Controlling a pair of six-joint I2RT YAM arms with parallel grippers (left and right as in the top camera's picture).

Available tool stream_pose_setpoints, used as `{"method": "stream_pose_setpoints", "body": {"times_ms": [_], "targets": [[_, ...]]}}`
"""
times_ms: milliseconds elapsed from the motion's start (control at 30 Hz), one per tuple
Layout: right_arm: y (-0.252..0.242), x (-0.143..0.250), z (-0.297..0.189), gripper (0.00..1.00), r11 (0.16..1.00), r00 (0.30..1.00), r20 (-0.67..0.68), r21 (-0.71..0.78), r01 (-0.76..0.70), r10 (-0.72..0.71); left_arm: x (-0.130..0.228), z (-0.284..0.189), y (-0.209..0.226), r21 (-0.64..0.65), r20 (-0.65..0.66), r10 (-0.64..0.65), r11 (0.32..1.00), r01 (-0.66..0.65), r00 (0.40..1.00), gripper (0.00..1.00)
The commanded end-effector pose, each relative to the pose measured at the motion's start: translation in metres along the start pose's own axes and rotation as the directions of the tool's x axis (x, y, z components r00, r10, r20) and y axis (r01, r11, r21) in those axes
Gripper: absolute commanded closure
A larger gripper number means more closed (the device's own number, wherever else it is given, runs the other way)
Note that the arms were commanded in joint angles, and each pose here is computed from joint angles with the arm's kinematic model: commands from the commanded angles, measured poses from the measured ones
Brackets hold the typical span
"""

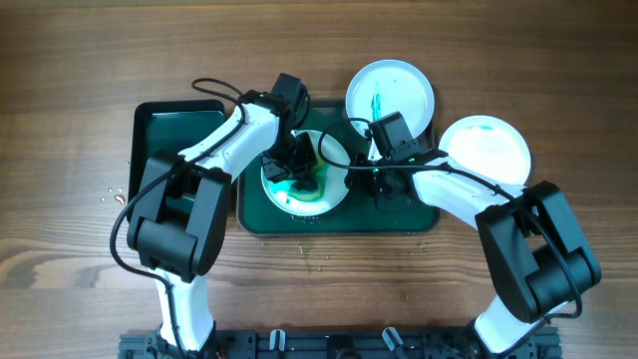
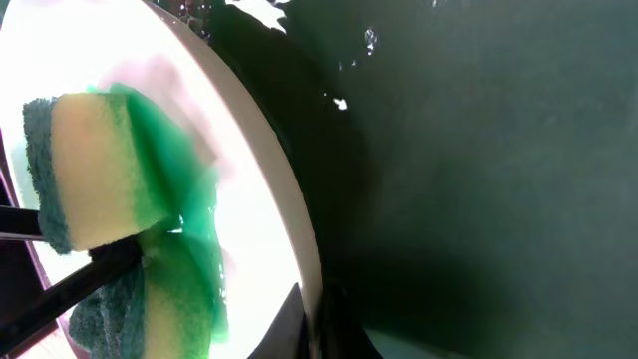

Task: Clean dirty plates on tray and stack at the side
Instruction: 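Scrub the plate's green smear with the sponge in the left gripper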

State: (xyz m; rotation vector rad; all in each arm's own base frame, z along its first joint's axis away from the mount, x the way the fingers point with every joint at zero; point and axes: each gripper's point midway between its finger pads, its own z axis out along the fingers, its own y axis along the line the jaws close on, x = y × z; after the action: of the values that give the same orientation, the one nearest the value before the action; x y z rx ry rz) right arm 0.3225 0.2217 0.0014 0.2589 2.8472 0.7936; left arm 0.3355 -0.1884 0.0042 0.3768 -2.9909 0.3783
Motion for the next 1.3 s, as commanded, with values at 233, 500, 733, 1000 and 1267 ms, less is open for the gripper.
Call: {"method": "stream_pose_setpoints", "body": {"times_ms": [233, 500, 733, 1000, 1267], "targets": [[-0.009, -0.003, 0.002, 0.96, 0.999, 1.000, 0.003, 0.031, -0.013, 0.013, 0.018, 0.016, -0.048, 0.351, -0.084, 0.285, 0.905, -0.240, 0.955, 0.96], [-0.009, -0.003, 0.002, 0.96, 0.999, 1.000, 0.004, 0.030, -0.013, 0.013, -0.039, 0.023, 0.005, 0.029, 0.110, 0.082, 0.996, -0.086, 0.991, 0.96], [-0.009, -0.003, 0.002, 0.96, 0.999, 1.000, 0.004, 0.030, -0.011, 0.011, -0.051, 0.010, 0.075, -0.314, 0.243, -0.035, 0.943, 0.113, 0.970, 0.96], [-0.009, -0.004, 0.002, 0.96, 0.999, 1.000, 0.008, 0.030, -0.010, 0.010, -0.030, 0.005, 0.097, -0.409, 0.197, -0.097, 0.896, 0.171, 0.976, 0.96], [-0.009, -0.004, 0.002, 0.96, 0.999, 1.000, 0.007, 0.031, -0.011, 0.010, -0.014, 0.018, 0.067, -0.260, 0.067, -0.085, 0.961, 0.099, 0.994, 0.96]]}}
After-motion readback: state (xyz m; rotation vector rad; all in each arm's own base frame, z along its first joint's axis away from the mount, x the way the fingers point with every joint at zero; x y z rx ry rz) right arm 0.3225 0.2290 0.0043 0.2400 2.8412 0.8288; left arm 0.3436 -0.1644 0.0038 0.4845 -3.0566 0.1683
